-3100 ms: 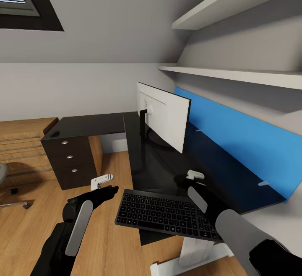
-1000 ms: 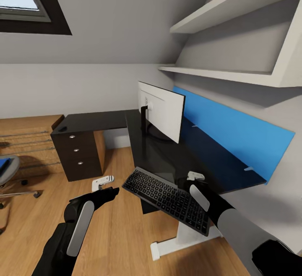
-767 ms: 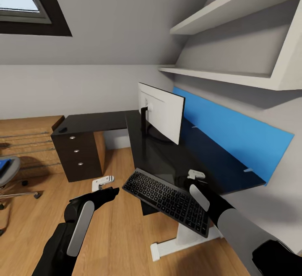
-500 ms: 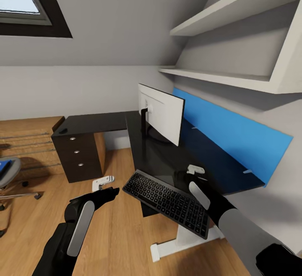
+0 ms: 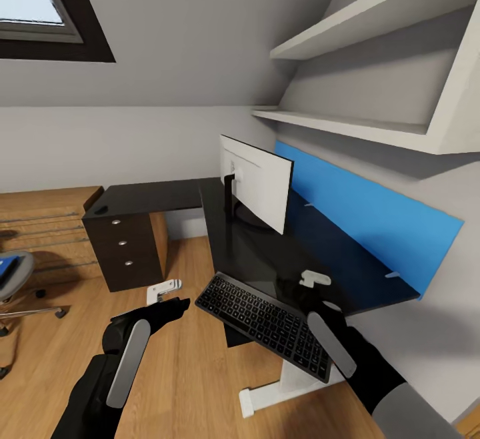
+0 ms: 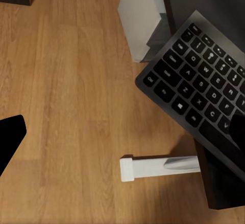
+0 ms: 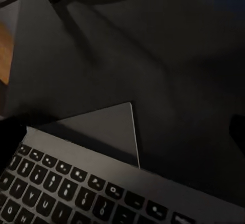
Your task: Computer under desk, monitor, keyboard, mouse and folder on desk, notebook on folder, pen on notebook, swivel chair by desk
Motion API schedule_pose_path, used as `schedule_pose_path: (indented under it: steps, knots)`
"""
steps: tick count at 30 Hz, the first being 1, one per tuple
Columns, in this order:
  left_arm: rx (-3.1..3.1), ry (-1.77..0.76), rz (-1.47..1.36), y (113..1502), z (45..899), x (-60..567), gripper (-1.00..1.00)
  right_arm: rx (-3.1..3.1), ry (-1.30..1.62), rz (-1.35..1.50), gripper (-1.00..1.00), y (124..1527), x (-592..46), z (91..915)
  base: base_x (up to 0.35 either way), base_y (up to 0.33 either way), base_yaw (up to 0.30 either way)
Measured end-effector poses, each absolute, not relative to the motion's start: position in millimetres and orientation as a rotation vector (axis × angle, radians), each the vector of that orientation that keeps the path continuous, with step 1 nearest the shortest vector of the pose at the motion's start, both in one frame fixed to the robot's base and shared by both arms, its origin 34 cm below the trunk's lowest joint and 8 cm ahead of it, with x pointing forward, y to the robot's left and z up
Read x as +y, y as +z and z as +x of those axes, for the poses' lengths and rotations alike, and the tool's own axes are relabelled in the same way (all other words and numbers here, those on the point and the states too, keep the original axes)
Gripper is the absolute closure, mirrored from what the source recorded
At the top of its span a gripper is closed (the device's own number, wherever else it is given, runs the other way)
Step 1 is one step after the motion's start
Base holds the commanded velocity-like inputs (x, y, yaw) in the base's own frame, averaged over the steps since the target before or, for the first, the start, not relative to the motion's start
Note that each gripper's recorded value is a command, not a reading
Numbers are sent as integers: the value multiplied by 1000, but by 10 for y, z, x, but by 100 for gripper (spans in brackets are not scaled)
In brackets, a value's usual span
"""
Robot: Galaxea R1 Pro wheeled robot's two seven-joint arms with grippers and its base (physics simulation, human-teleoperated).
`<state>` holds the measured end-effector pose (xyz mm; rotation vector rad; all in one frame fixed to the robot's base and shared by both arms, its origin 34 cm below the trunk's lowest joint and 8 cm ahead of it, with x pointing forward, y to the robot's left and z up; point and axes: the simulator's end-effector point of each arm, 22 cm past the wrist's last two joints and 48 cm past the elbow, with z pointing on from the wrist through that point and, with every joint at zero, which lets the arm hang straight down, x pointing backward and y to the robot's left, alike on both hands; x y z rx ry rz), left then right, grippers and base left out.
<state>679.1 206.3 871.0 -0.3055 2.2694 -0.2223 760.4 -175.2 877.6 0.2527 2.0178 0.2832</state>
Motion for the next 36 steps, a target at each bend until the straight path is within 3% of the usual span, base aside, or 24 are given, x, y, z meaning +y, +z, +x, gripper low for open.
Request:
schedule_pose_path:
  steps: [10,25,29,36]
  knots:
    - [2266,-223,-306,8714,6797,2071,-100,2037,412,347,-100,8743,-1696,7491,-38,0,0]
    - [2263,-211,-328,8712,6802,2154,-100,2061,491,469,-100,8649,-1944,7461,-308,0,0]
    - [2217,-167,-581,8658,6743,2940,-100,2026,461,544,-100,8712,-2322,7533,-234,0,0]
    - [2145,-140,-745,8734,6638,3467,-100,2006,441,623,-100,8719,-2684,7562,-50,0,0]
